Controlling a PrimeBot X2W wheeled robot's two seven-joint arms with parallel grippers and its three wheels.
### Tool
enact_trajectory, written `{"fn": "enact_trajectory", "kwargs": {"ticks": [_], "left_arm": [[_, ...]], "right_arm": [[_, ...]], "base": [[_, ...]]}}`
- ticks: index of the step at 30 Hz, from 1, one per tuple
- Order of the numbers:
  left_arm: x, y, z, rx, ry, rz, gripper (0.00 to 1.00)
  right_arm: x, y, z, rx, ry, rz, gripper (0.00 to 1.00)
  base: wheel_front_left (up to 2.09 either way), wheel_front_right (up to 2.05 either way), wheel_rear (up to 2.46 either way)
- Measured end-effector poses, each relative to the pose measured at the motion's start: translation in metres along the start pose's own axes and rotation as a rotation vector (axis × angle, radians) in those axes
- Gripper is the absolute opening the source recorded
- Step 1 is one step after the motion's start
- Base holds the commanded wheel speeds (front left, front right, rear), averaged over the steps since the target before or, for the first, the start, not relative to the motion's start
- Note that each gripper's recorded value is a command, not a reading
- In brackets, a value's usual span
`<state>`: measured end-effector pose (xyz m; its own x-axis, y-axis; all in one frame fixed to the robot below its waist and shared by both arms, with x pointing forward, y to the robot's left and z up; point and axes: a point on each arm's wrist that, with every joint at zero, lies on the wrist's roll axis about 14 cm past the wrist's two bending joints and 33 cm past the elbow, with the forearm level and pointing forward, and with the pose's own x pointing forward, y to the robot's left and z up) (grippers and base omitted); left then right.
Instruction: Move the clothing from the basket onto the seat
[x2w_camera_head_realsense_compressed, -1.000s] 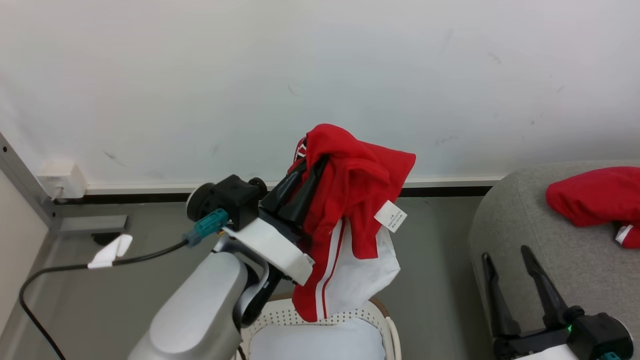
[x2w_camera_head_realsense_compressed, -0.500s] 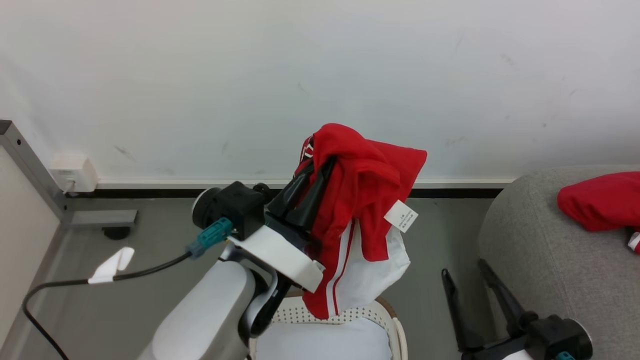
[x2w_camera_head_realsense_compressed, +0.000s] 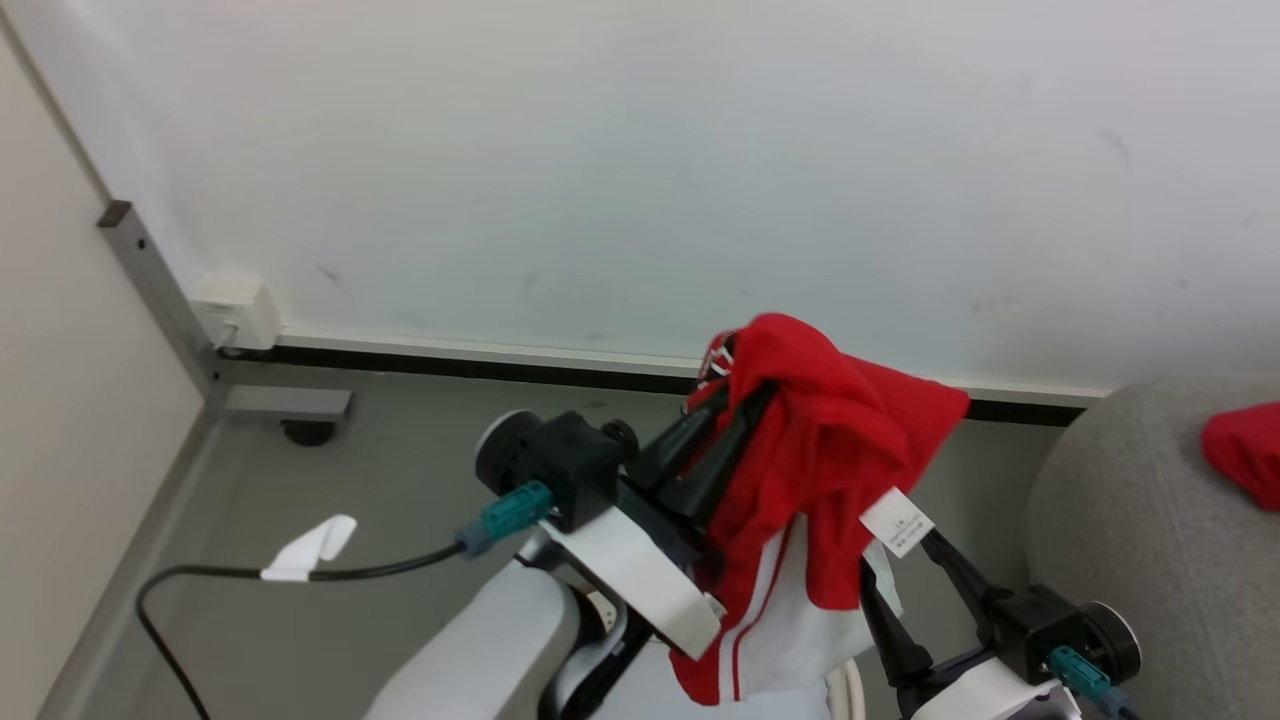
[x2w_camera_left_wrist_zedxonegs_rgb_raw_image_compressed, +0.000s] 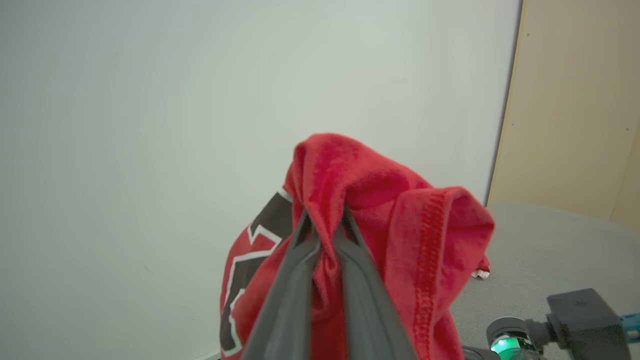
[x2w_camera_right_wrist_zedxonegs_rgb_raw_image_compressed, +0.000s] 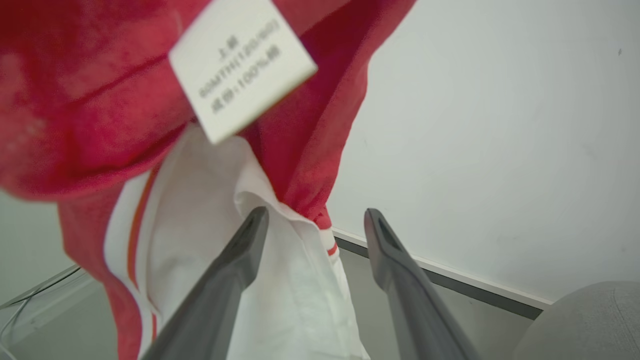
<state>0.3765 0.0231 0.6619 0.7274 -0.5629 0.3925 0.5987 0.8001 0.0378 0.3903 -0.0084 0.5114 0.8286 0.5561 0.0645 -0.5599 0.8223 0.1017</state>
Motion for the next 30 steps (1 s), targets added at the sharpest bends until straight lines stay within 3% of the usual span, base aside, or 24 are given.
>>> {"fn": "enact_trajectory", "kwargs": {"ticks": [9,21,22,24,30], "left_arm": [[-0.017,-0.023,-0.005,-0.027,0.038,-0.039,0.0],[-0.031,-0.021,-0.003,-0.025,0.048,-0.016,0.0],[-0.032,-0.02,-0.003,-0.024,0.046,-0.013,0.0],[-0.032,-0.018,-0.003,-0.024,0.045,-0.008,0.0],[-0.032,-0.014,-0.005,-0.029,0.046,0.006,0.0]], "right_arm": [[0.019,0.025,-0.005,-0.034,0.038,0.126,1.0],[0.031,0.034,-0.005,-0.04,0.055,0.183,1.0],[0.032,0.033,-0.006,-0.041,0.058,0.183,0.74],[0.033,0.031,-0.006,-0.037,0.059,0.182,0.0],[0.036,0.026,-0.002,-0.02,0.049,0.171,0.0]], "base": [[0.0,0.0,0.0],[0.0,0.0,0.0],[0.0,0.0,0.0],[0.0,0.0,0.0],[0.0,0.0,0.0]]}}
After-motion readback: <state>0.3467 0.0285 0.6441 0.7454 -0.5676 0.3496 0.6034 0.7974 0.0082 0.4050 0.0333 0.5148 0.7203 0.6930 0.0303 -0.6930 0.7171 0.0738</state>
